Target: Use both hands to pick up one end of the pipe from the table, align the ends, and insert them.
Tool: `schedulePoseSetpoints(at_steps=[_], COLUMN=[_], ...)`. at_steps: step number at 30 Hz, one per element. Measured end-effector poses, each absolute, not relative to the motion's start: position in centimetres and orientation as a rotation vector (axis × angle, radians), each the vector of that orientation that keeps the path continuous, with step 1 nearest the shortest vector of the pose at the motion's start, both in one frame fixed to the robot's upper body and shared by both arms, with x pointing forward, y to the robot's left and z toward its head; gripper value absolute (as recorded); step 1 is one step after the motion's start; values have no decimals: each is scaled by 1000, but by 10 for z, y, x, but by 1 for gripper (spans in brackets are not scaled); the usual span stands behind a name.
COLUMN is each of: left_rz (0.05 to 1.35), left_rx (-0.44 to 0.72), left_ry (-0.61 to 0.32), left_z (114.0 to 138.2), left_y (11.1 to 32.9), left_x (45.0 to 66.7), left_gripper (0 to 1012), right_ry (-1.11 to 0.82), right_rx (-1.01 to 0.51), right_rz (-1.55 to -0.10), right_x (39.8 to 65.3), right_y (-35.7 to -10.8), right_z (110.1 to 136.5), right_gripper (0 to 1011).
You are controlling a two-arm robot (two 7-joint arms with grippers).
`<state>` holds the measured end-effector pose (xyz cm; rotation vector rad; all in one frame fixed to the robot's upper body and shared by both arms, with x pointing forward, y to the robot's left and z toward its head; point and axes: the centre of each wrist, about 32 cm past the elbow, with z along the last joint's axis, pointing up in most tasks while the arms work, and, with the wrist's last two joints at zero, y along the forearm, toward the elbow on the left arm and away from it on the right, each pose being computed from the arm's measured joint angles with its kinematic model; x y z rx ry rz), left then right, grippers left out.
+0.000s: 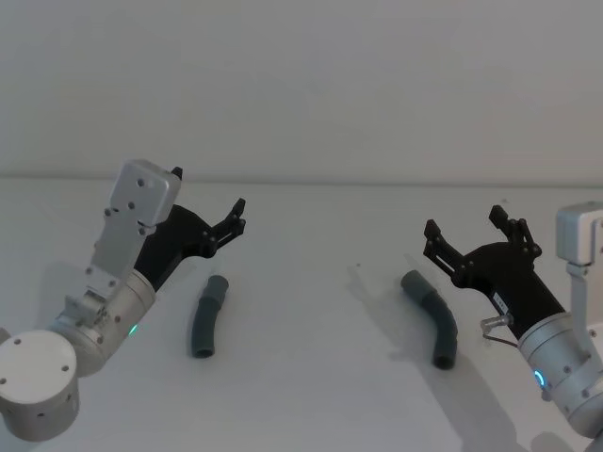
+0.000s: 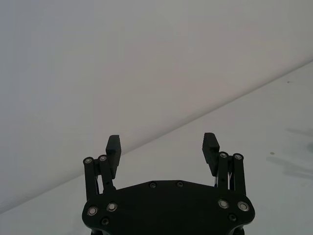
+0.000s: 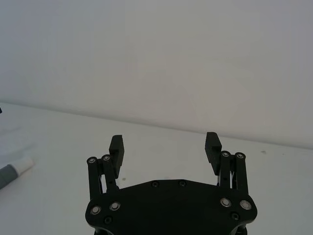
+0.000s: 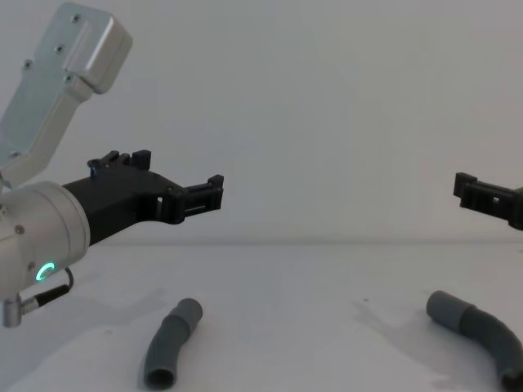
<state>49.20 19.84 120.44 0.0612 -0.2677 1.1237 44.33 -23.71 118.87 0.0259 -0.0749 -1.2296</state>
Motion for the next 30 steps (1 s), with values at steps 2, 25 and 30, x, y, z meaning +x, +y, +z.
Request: schedulePoseSetpoints(at_steps=[2,25,30], left_rz=[1124,1124,1123], left_rx=[61,61,66], left_ry=[-268,-268,-263], left_z=[1204,1204,1205], left_y=[198,198,198], left_x=[492,492,492], left_gripper=[1001,1001,1001], right_ry=[-75,-75,-75], right_rx=[26,26,26], right_rz=[-1229,-1230,-1229], right_x=[443,443,443], right_y=[-237,-237,-237], right_z=[1189,1189,1189], right_gripper=[1004,1004,1004])
